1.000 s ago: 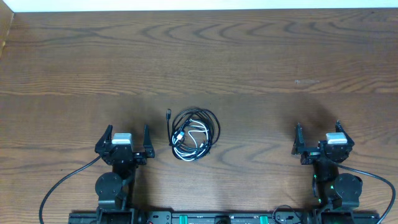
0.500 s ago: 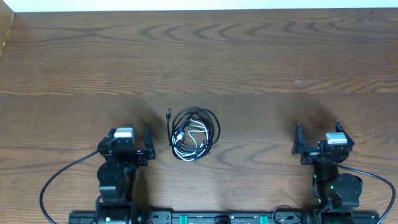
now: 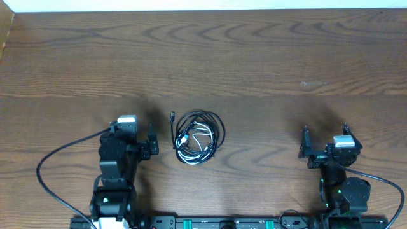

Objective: Untangle cables

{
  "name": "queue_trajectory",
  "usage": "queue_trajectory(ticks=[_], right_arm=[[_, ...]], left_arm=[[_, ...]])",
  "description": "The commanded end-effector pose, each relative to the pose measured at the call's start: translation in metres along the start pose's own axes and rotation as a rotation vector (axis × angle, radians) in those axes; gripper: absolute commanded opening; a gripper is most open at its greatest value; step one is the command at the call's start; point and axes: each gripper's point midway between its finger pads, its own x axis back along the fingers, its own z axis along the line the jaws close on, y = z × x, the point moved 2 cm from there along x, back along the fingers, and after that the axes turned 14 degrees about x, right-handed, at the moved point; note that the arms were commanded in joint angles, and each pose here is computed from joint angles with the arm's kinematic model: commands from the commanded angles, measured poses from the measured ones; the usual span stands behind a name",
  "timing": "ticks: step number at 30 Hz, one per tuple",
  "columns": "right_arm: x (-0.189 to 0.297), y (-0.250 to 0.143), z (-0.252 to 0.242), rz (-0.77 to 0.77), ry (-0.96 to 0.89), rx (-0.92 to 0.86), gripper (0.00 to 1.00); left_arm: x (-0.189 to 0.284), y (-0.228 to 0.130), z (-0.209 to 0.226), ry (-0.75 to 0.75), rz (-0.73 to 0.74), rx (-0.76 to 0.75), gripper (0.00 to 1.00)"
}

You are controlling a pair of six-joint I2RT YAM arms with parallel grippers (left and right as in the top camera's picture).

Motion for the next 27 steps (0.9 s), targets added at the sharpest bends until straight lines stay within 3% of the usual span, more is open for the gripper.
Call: queue_trajectory(ticks=[1,27], right_arm=[[0.0003,0.0010,0.0038,-0.006,0.015,0.010,0.99],[0.0003,0.0010,0.0038,-0.006,0.015,0.010,0.99]], left_arm=[[-0.0006,0.0118,-0.0006,0.014,0.004,0.015,0.97],[-0.0019,0.0114,-0.0005,0.032,0.070,0.017,0.98]])
